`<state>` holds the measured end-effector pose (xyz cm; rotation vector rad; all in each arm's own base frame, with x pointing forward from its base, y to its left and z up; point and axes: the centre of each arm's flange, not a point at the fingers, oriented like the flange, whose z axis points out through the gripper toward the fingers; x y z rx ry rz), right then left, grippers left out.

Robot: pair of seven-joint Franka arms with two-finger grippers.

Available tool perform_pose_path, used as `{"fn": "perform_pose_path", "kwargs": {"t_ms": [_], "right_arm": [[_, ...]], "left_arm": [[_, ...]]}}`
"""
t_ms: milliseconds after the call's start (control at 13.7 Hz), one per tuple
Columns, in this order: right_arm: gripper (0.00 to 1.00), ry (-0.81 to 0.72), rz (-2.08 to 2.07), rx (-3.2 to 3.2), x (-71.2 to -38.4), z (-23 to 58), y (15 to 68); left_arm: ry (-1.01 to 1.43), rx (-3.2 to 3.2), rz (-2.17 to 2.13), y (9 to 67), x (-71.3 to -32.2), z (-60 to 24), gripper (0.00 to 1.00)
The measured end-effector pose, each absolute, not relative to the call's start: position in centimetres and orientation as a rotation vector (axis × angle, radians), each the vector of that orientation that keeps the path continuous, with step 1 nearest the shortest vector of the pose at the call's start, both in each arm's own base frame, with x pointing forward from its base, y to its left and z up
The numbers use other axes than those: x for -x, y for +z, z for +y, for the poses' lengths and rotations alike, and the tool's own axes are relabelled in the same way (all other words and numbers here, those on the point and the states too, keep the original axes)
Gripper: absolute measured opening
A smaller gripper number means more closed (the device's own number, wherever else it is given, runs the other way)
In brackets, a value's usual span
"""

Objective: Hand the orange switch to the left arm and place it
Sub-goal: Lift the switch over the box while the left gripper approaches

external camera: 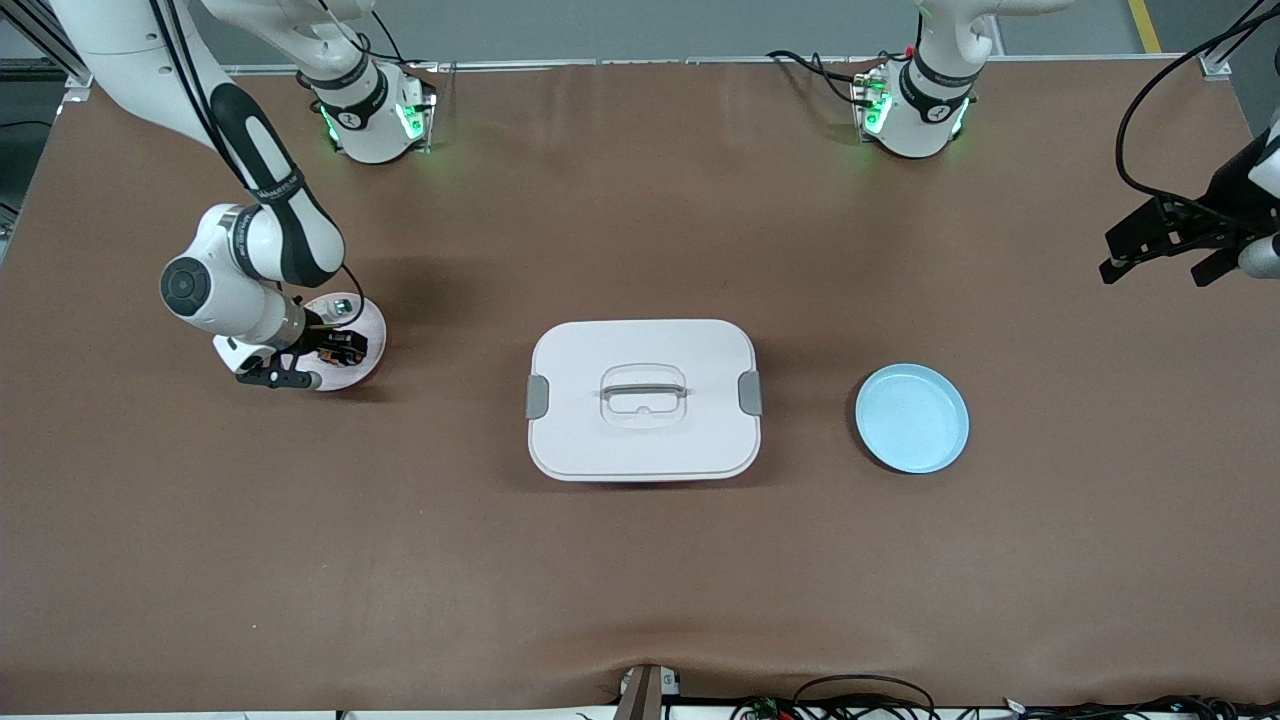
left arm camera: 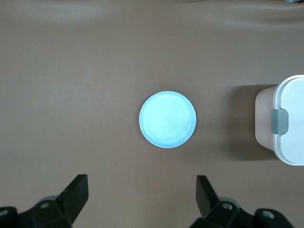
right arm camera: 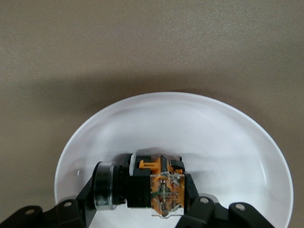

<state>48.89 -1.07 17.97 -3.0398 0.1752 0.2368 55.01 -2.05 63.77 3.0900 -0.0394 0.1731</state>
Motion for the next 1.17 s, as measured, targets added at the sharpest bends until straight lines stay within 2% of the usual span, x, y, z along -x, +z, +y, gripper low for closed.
{"fn": "perform_pose_path", "kwargs": {"t_ms": [584, 948, 1167], "right_arm": [[0.73, 0.426, 0.431, 2.909, -53.5, -0.6, 27.5], [0.73, 0.532, 0.775, 2.663, -57.2, 5.9, 36.9], [0.73, 0.527, 0.978, 2.602, -58.7, 11.9, 42.2]], "left_arm": [[0.219, -3.034, -0.039, 65.4, -55.0, -2.7, 1.00], [0.217, -2.759, -0.024, 66.9, -54.9, -5.2, 1.00], [0.184, -2.613, -0.032, 67.1, -54.8, -7.2, 1.00]]}}
